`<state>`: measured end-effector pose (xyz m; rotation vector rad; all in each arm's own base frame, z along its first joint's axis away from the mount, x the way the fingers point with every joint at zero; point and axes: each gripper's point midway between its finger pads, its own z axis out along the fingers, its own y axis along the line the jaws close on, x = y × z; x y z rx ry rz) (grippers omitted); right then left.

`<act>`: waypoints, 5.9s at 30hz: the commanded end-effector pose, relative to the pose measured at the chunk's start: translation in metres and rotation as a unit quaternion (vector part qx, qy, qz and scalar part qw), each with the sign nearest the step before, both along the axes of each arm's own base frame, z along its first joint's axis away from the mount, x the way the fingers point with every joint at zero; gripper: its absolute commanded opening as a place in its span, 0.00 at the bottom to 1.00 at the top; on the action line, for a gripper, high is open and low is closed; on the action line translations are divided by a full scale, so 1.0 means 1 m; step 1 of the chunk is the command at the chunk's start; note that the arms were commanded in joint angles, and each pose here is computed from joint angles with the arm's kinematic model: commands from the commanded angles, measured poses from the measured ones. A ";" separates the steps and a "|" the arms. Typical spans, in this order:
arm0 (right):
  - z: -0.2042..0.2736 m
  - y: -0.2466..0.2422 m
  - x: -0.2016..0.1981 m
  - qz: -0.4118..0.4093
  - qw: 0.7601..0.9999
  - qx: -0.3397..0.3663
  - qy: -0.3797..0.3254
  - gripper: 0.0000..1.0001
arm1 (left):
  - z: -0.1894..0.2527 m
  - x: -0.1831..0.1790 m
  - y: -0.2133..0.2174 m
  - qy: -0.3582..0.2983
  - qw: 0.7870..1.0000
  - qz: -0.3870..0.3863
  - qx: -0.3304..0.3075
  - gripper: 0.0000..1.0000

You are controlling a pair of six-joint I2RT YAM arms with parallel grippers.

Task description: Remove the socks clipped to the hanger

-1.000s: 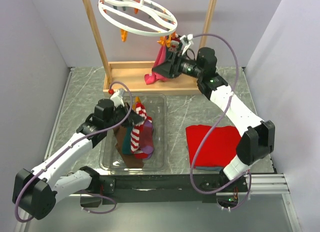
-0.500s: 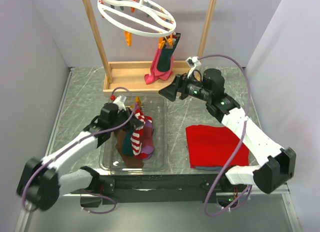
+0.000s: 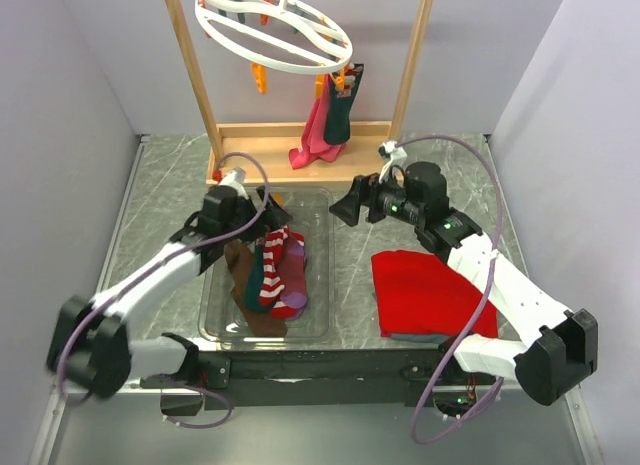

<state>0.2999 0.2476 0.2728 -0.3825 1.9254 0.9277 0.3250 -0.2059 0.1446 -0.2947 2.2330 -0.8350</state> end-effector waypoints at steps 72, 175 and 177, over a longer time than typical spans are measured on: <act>0.069 -0.002 0.209 -0.182 0.963 -0.010 -0.196 0.12 | 0.161 -0.140 0.018 -0.198 0.961 -0.102 -0.161 0.98; 0.109 0.054 -0.022 0.107 0.984 0.124 -0.073 0.13 | 0.364 0.095 -0.089 -0.375 0.842 -0.132 -0.364 0.26; 0.107 0.054 -0.023 0.107 0.984 0.124 -0.072 0.13 | 0.363 0.096 -0.088 -0.373 0.844 -0.129 -0.362 0.22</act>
